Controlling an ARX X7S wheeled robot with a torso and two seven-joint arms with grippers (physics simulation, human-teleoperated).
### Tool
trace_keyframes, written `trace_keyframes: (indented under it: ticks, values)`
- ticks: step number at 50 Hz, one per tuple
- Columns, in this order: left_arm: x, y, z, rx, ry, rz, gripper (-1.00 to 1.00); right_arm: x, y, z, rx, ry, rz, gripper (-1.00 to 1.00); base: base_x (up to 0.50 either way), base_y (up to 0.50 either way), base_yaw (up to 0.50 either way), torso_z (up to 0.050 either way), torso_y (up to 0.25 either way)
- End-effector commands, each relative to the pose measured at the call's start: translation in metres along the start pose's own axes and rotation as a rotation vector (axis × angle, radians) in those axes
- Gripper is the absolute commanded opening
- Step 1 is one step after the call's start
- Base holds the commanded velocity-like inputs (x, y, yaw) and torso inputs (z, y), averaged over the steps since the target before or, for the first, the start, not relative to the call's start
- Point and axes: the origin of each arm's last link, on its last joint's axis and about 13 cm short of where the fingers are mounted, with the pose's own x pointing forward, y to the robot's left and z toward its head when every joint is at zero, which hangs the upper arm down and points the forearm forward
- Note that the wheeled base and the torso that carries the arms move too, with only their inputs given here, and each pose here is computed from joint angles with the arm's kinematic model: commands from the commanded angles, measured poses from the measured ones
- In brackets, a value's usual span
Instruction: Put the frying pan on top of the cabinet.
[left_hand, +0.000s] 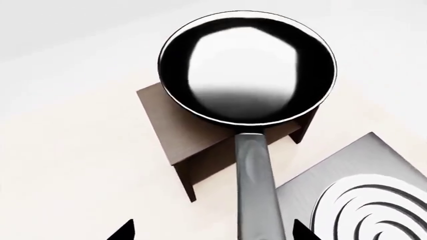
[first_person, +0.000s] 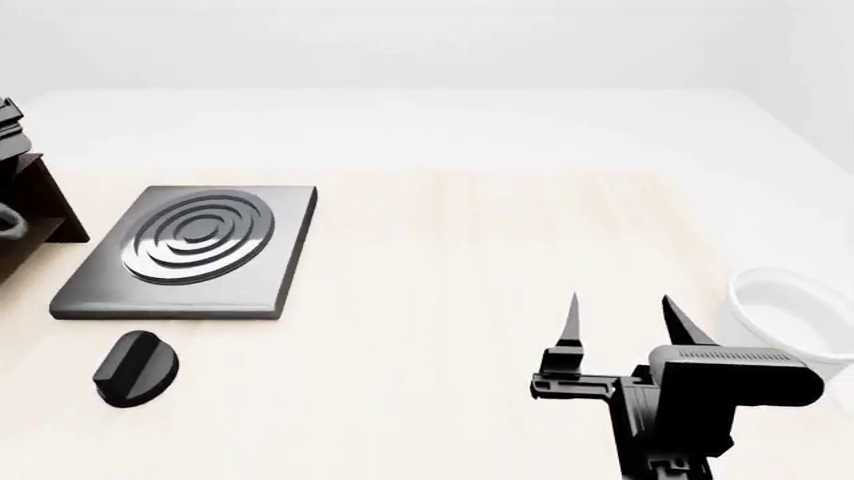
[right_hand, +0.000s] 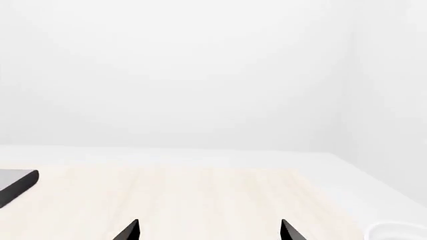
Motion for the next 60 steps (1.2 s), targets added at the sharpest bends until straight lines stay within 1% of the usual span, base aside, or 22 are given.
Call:
trace_keyframes:
  ticks: [1, 9, 11, 12, 13, 15, 17, 19, 20, 21, 24, 25, 27, 28, 29, 33, 35, 37, 38, 39, 44, 60]
  values:
    - [-0.003, -0.001, 0.002, 0.017, -0.029, -0.012, 1.0, 0.0, 0.0, 0.0, 0.001, -0.001, 0.0, 1.0, 0.0, 0.0, 0.0, 0.0, 0.25]
    - [-0.013, -0.008, 0.008, 0.021, -0.1, -0.087, 1.0, 0.0, 0.0, 0.002, -0.001, -0.006, 0.001, 1.0, 0.0, 0.0, 0.0, 0.0, 0.204]
    - [-0.023, -0.014, 0.013, -0.001, -0.127, -0.192, 1.0, 0.0, 0.0, 0.002, -0.002, -0.007, 0.0, 1.0, 0.0, 0.0, 0.0, 0.0, 0.0]
    - [-0.034, -0.021, 0.02, 0.013, -0.206, -0.276, 1.0, 0.0, 0.0, 0.003, -0.002, -0.008, -0.001, 1.0, 0.0, 0.0, 0.0, 0.0, 0.0]
    - [-0.034, -0.02, 0.02, 0.013, -0.206, -0.276, 1.0, 0.0, 0.0, 0.003, -0.002, -0.008, -0.001, 1.0, 0.0, 0.0, 0.0, 0.0, 0.0]
    - [-0.051, -0.029, 0.026, 0.04, -0.274, -0.447, 1.0, 0.001, -0.001, 0.003, -0.004, -0.011, -0.003, 1.0, 0.0, 0.0, 0.0, 0.0, 0.0]
    - [-0.066, -0.037, 0.029, 0.103, -0.318, -0.613, 1.0, 0.001, 0.0, 0.004, -0.004, -0.013, -0.003, 1.0, 0.0, 0.0, 0.0, 0.0, 0.0]
    - [-0.077, -0.043, 0.026, 0.176, -0.364, -0.698, 1.0, 0.001, 0.0, 0.004, -0.004, -0.013, -0.002, 1.0, 0.0, 0.0, 0.0, 0.0, 0.0]
    - [-0.061, -0.054, -0.011, 0.254, -0.218, -0.788, 1.0, 0.001, 0.0, 0.004, -0.006, -0.015, 0.0, 1.0, 0.0, 0.0, 0.0, 0.0, 0.0]
    - [-0.044, -0.055, -0.047, 0.356, -0.104, -0.758, 1.0, 0.001, 0.0, 0.004, -0.005, -0.015, 0.0, 1.0, 0.0, 0.0, 0.0, 0.0, 0.0]
    - [-0.064, -0.037, -0.079, 0.449, 0.019, -0.866, 1.0, 0.0, 0.0, 0.004, -0.004, -0.019, -0.001, 1.0, 0.0, 0.0, 0.0, 0.0, 0.0]
    - [-0.071, -0.028, -0.077, 0.389, -0.077, -0.883, 1.0, 0.0, 0.0, 0.004, -0.004, -0.018, -0.002, 1.0, 0.0, 0.0, 0.0, 0.0, 0.0]
    - [-0.092, 0.0, -0.073, 0.333, -0.34, -0.826, 1.0, 0.0, 0.0, 0.004, -0.005, -0.018, -0.002, 1.0, 0.0, 0.0, 0.0, 0.0, 0.0]
    - [-0.101, 0.01, -0.087, 0.294, -0.417, -0.828, 1.0, -0.001, -0.001, 0.004, -0.005, -0.019, -0.003, 1.0, 0.0, 0.0, 0.0, 0.0, 0.0]
    - [-0.114, 0.02, -0.099, 0.308, -0.515, -0.846, 1.0, -0.001, -0.001, 0.004, -0.005, -0.021, -0.004, 1.0, 0.0, 0.0, 0.0, 0.0, 0.0]
    - [-0.135, 0.039, -0.146, 0.432, -0.433, -1.284, 1.0, -0.001, -0.001, 0.004, -0.007, -0.02, -0.006, 1.0, 0.0, 0.0, 0.0, 0.0, 0.0]
    - [-0.131, 0.044, -0.17, 0.435, -0.373, -1.361, 1.0, 0.0, -0.001, 0.005, -0.007, -0.021, -0.005, 1.0, 0.0, 0.0, 0.0, 0.0, 0.0]
    - [-0.126, 0.046, -0.187, 0.441, -0.404, -1.357, 1.0, 0.0, -0.001, 0.004, -0.008, -0.02, -0.004, 1.0, 0.0, 0.0, 0.0, 0.0, 0.0]
    - [-0.123, 0.048, -0.195, 0.444, -0.367, -1.387, 1.0, 0.0, -0.001, 0.004, -0.009, -0.02, -0.003, 1.0, 0.0, 0.0, 0.0, 0.0, 0.0]
    - [-0.12, 0.049, -0.205, 0.431, -0.422, -1.359, 1.0, 0.0, -0.001, 0.004, -0.011, -0.018, -0.002, 1.0, 0.0, 0.0, 0.0, 0.0, 0.0]
    - [-0.111, 0.055, -0.232, 0.371, -0.416, -1.394, 1.0, 0.0, 0.0, 0.005, -0.017, -0.02, 0.001, 1.0, 0.0, 0.0, 0.0, 0.0, 0.0]
    - [-0.098, 0.058, -0.262, 0.386, -0.388, -1.372, 1.0, 0.001, -0.001, 0.006, -0.025, -0.024, 0.0, 1.0, 0.0, 0.0, 0.0, 0.0, 0.0]
